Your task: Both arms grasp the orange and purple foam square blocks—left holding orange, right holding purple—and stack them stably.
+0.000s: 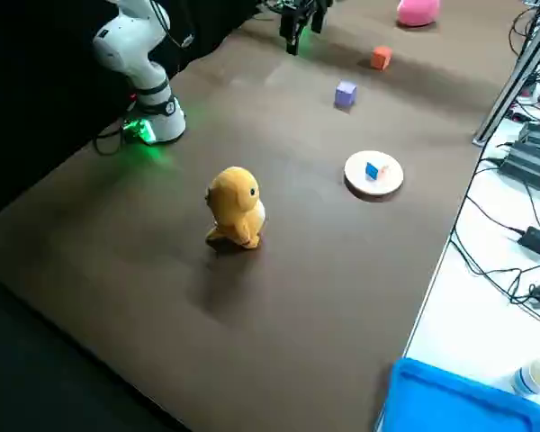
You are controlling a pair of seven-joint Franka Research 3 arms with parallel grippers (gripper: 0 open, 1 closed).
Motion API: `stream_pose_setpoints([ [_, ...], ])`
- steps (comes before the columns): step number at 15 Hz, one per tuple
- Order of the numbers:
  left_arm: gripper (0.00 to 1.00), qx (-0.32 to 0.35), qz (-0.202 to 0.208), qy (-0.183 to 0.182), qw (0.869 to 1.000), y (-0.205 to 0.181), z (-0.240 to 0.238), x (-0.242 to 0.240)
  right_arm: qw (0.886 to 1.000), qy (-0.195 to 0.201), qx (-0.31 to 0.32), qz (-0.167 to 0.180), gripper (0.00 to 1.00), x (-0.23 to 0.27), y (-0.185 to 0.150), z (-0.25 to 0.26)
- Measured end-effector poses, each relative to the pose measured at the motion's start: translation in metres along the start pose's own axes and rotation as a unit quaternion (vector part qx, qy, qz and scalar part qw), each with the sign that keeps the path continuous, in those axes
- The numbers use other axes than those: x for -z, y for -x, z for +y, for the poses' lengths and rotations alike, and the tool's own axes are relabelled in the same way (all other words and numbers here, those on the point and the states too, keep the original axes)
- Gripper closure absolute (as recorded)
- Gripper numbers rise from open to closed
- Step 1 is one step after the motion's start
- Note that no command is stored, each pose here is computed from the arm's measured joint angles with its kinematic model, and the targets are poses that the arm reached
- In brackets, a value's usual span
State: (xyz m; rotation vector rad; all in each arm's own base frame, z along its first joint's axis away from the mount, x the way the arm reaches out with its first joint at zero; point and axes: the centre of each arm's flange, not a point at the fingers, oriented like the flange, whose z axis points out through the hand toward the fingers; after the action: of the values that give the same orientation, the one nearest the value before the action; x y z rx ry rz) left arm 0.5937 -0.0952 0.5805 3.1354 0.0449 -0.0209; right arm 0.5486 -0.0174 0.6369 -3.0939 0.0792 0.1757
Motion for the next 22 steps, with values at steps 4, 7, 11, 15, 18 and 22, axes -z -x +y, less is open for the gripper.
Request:
stream_pose_setpoints([
  [4,0.00,-0.005,0.000,0.000,1.000,0.001,0.004,0.000,1.000,0.013,-0.008,-0.008,0.00,0.001,0.004,0.004],
  [7,0.00,-0.007,-0.004,0.000,1.000,0.000,0.008,-0.004,1.000,0.014,-0.018,-0.009,0.00,0.001,0.004,0.002],
  [11,0.00,-0.015,-0.025,-0.001,1.000,-0.007,0.012,-0.026,1.000,0.014,0.002,-0.009,0.00,-0.001,0.005,-0.029],
  [15,0.00,-0.028,-0.053,-0.001,0.998,-0.012,0.027,-0.053,1.000,0.001,0.020,-0.009,0.00,-0.018,0.002,-0.111],
  [18,0.00,-0.027,-0.070,0.009,0.997,-0.018,0.029,-0.071,0.999,-0.004,-0.038,0.004,0.00,-0.048,-0.015,-0.167],
  [22,0.00,-0.015,-0.088,0.055,0.995,-0.024,0.024,-0.082,0.992,-0.003,-0.127,0.020,0.00,-0.104,-0.033,-0.247],
])
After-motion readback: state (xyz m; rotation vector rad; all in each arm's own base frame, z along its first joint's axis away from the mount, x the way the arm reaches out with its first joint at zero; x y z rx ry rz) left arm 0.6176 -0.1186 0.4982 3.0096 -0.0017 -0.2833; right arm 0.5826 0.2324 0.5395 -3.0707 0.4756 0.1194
